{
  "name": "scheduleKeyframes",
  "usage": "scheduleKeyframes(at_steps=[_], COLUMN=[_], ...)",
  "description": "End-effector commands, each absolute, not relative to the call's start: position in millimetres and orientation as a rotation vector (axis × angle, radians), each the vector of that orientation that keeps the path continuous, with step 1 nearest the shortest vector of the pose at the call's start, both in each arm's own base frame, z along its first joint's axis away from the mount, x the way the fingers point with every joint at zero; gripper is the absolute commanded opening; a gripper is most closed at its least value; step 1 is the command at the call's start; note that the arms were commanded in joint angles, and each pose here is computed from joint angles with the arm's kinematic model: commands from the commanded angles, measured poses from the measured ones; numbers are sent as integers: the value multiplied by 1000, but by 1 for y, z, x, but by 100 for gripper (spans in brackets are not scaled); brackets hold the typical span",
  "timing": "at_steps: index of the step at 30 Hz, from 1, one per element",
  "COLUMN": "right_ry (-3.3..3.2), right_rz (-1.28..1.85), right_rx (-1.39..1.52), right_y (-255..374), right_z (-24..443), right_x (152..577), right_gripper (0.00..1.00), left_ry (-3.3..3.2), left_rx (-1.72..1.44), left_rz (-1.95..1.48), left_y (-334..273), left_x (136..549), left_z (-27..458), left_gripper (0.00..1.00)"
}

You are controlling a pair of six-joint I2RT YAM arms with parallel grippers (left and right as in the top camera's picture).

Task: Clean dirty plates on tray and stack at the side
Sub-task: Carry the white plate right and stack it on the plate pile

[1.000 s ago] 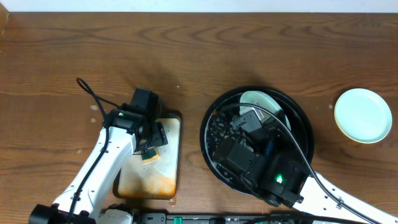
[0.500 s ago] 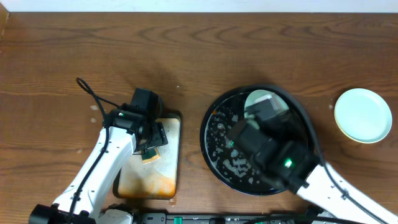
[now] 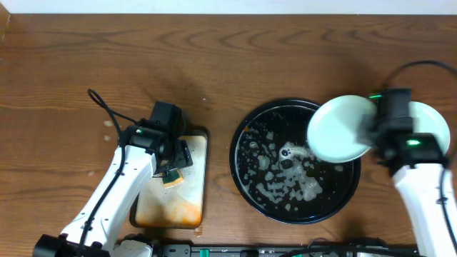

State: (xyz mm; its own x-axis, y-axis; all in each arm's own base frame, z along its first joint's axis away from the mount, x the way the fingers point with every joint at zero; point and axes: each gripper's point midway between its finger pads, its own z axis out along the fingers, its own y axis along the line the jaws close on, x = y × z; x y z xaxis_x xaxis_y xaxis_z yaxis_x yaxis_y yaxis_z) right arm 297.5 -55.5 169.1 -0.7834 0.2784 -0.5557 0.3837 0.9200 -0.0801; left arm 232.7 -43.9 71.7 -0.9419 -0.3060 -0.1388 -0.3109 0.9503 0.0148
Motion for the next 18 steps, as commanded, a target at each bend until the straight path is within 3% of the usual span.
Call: scheduleKeyframes(at_steps=[1,9,18], right_ry=[2437,2139,2150], right_rz=[79,5,-11], right_rx=[692,1247,1508], right_y=[-78,-198,-249], right_z=[179,174,109], right_x=[304,282,267], right_gripper=[1,1,1], left_ry=[2961,2961,2961], left_rx=[-464,-464,-464], left_rz=[58,58,58], left_y=[-42,-42,-42], left_x=[232,232,232], left_z=[74,74,74], left_gripper=[85,85,85])
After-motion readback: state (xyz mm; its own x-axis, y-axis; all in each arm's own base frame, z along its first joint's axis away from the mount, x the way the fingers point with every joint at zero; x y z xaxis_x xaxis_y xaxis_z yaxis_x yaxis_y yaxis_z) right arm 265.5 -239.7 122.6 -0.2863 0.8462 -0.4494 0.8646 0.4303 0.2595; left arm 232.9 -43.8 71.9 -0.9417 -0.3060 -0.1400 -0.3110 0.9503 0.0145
